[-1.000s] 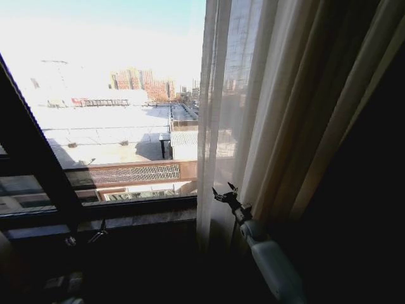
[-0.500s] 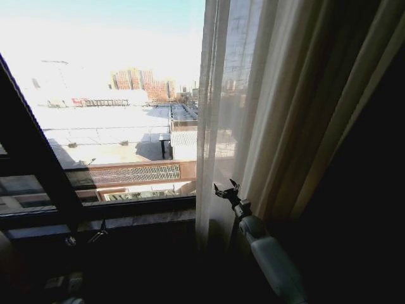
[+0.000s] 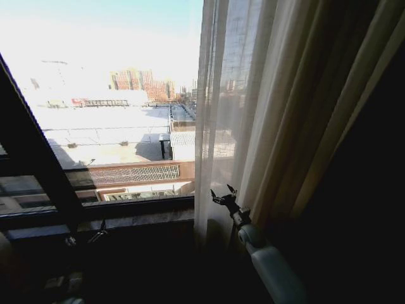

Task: Open the curtains by pulling them apart, changing their state from closed to fully open.

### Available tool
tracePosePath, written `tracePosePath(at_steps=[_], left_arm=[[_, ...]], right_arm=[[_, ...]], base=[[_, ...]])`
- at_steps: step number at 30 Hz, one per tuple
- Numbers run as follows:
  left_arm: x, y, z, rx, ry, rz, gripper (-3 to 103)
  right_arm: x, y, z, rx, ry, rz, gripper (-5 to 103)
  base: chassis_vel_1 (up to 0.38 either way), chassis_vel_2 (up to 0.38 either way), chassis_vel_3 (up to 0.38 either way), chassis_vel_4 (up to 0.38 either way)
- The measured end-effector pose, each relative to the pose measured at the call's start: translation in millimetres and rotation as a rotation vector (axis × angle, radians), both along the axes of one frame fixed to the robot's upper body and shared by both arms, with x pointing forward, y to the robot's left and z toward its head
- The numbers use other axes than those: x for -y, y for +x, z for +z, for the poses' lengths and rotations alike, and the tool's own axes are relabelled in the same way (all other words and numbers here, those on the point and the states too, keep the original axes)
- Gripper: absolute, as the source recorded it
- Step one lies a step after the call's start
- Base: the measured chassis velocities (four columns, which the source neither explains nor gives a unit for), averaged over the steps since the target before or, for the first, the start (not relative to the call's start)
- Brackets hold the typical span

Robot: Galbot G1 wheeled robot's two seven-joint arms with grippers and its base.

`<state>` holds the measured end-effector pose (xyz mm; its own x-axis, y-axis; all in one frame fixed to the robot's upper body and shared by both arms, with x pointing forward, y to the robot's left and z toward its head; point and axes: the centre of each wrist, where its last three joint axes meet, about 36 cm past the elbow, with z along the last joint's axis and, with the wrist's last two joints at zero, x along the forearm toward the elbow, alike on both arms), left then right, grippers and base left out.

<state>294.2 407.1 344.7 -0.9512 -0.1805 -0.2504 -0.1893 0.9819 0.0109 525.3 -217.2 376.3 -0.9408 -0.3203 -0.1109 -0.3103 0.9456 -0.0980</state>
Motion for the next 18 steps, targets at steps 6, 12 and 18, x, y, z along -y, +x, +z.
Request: tracePosePath(at_steps=[6,12,18], left_arm=[[0,0,0,0.0,0.0,0.0,100],[0,0,0,0.0,0.0,0.0,100],[0,0,0,0.0,0.0,0.0,100]], right_arm=[[-17,11,5,0.011,0.003,0.023,100],[-31,31,7,0.011,-0.001,0.023,100],[-38,50,5,0.012,-0.006,0.01,100]], base=[[0.0,0.0,0.0,0.0],[0.0,0.0,0.0,0.0],[0.0,0.0,0.0,0.0]])
